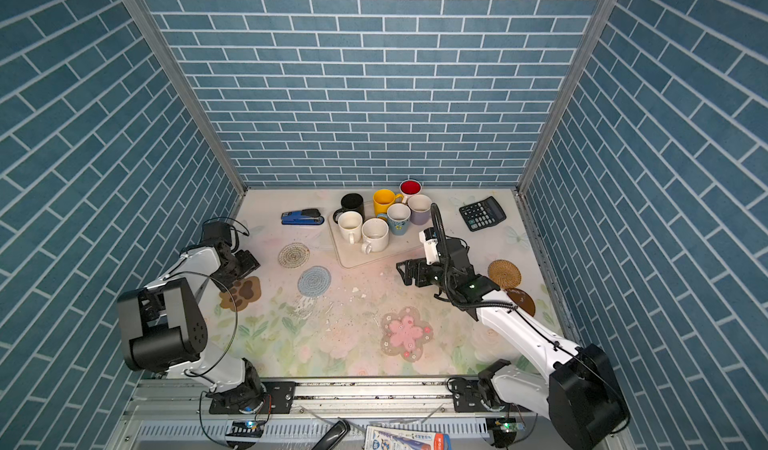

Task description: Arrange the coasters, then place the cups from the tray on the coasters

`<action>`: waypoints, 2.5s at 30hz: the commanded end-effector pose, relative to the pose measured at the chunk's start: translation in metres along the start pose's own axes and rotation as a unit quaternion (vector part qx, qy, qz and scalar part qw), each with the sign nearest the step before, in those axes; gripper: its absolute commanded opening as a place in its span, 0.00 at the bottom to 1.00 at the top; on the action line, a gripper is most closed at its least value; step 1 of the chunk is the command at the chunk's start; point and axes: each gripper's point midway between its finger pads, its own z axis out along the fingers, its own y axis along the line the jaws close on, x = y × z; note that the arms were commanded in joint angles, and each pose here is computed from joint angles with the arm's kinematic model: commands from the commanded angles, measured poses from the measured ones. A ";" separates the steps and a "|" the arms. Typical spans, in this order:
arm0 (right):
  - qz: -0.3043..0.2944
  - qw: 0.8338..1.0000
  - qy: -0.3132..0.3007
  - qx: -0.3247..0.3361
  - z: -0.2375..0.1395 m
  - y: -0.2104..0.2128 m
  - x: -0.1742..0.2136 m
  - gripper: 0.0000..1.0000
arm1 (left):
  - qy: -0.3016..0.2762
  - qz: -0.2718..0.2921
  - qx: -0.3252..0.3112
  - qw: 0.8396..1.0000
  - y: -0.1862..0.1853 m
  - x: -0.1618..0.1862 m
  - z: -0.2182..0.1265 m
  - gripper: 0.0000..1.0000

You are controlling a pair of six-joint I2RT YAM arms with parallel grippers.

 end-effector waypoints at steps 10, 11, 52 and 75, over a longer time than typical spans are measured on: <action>0.002 1.000 -0.018 -0.005 -0.001 0.008 0.002 0.96 | 0.037 -0.005 -0.054 0.998 0.031 0.004 0.034 0.78; 0.003 1.000 -0.019 -0.005 -0.002 0.009 0.002 0.96 | 0.037 -0.006 -0.055 0.998 0.031 0.004 0.035 0.78; -0.008 0.999 -0.036 -0.006 -0.017 0.013 -0.005 0.96 | 0.050 0.019 -0.091 0.994 0.032 0.044 0.034 0.73; -0.013 0.999 -0.015 0.027 -0.005 -0.002 0.004 0.96 | 0.009 0.011 -0.038 0.999 0.028 0.058 -0.033 0.75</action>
